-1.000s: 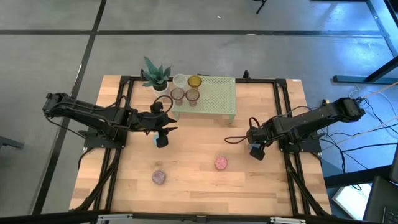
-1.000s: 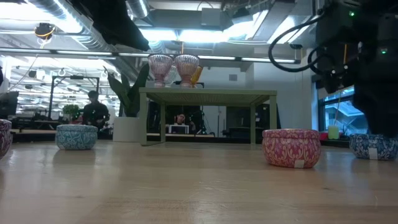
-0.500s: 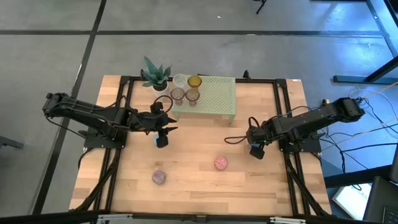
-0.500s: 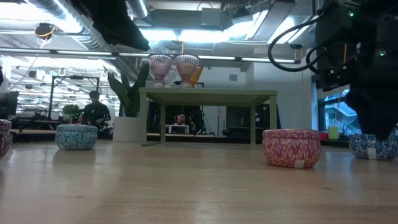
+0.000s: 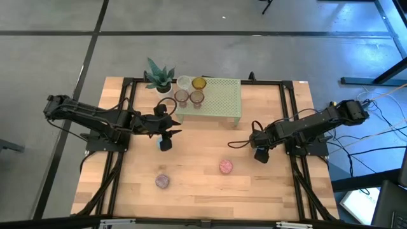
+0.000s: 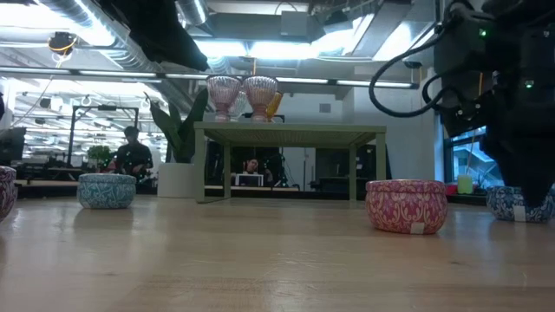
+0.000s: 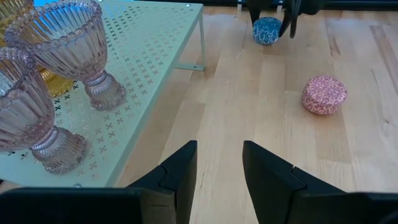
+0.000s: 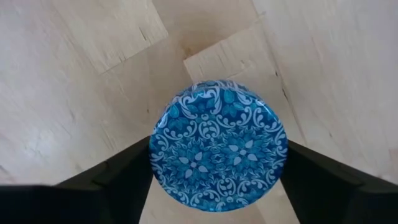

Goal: Pick & Place candle stick holders
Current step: Put the blue scented candle on the shelf

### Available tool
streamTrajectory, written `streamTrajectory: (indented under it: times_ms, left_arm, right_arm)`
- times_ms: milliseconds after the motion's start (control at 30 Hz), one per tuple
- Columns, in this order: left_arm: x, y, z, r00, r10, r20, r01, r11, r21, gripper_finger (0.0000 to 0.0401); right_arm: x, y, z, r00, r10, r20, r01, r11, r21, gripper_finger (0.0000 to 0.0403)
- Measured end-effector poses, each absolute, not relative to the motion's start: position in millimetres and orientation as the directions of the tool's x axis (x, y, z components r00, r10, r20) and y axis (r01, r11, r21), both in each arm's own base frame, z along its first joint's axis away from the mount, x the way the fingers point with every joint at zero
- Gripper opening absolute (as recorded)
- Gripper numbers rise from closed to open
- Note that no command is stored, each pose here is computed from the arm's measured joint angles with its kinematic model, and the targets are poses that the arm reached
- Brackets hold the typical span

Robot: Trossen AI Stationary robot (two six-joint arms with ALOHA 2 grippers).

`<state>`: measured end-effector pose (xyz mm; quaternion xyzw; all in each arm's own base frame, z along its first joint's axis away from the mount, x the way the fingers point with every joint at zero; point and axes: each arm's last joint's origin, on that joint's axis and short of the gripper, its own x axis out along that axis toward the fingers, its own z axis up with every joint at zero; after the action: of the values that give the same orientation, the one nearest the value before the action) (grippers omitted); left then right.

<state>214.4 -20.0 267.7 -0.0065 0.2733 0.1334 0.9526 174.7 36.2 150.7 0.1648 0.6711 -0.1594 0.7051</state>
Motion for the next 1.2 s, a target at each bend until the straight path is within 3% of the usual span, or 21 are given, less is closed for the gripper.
streamTrajectory:
  times_ms: [333,667,967,1200]
  left_arm:
    - [214,-20,268,0.815,0.251,-0.522,-0.258,0.964,0.061,0.0125]
    - [214,-20,268,0.815,0.251,-0.522,-0.258,0.964,0.061,0.0125]
    - [214,-20,268,0.815,0.250,-0.522,-0.258,0.964,0.060,0.0125]
    - [215,-20,268,0.816,0.251,-0.521,-0.258,0.964,0.060,0.0125]
  right_arm:
    - [178,38,154,0.049,0.033,-0.998,0.445,0.894,0.052,0.0306]
    - [198,45,182,0.139,0.133,-0.981,0.402,0.898,0.179,0.0300]
    - [228,50,244,0.327,0.155,-0.932,0.245,0.939,0.243,0.0304]
    - [247,35,306,0.531,-0.014,-0.847,0.164,0.983,0.087,0.0308]
